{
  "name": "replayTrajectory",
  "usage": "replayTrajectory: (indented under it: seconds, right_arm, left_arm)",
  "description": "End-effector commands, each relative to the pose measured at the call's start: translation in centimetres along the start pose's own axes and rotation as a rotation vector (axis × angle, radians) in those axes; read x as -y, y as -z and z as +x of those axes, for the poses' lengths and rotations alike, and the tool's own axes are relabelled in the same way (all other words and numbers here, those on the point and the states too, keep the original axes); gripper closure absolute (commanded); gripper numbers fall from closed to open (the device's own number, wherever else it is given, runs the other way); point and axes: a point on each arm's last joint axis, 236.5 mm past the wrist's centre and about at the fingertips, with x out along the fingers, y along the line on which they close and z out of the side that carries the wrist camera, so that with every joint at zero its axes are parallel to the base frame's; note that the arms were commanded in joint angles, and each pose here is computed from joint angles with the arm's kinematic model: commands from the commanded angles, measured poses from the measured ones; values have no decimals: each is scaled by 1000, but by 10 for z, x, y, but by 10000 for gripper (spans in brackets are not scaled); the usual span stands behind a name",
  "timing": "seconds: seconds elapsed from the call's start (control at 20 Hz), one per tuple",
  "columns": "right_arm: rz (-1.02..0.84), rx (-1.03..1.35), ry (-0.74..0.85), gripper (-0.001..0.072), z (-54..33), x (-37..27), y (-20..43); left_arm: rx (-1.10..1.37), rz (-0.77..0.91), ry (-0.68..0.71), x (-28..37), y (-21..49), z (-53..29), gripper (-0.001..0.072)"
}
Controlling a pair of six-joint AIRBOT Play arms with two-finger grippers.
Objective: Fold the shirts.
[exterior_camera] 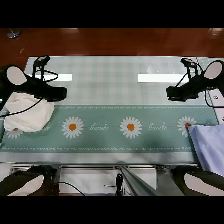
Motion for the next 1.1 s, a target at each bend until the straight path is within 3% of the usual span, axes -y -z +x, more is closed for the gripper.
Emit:
replayTrajectory:
  seconds: [0.0,0.25,0.3,0.35,0.4,0.5,0.65,0.75,0.85,1.05]
  right_arm:
    - [-1,11,0,688,0,0,-3]
    - [11,78,0,684,0,0,-19]
    - [24,77,6,544,0,2,-18]
    - [28,68,11,136,1,3,-16]
    - [17,42,10,96,2,2,-10]
    - [-31,-44,12,96,3,3,10]
    - [-36,-121,22,96,1,6,28]
    - [-23,-111,-3,96,1,0,26]
    - [-5,-71,-59,96,2,-14,16]
    - [43,-24,-154,96,0,-36,4]
  left_arm:
    - [-2,1,0,0,0,1,686]
    - [120,0,-3,-1,-30,2,684]
    - [163,17,-21,-6,-41,2,614]
    - [193,31,-49,-13,-49,3,260]
    - [206,63,-104,-26,-53,1,2]
    - [201,74,-306,-80,-58,-18,5]
    - [229,-197,-517,-184,-46,-54,6]
    - [175,-426,-559,-237,-7,-55,6]
    - [84,-547,-554,-263,32,-41,7]
    - [-3,-609,-435,-258,51,11,8]
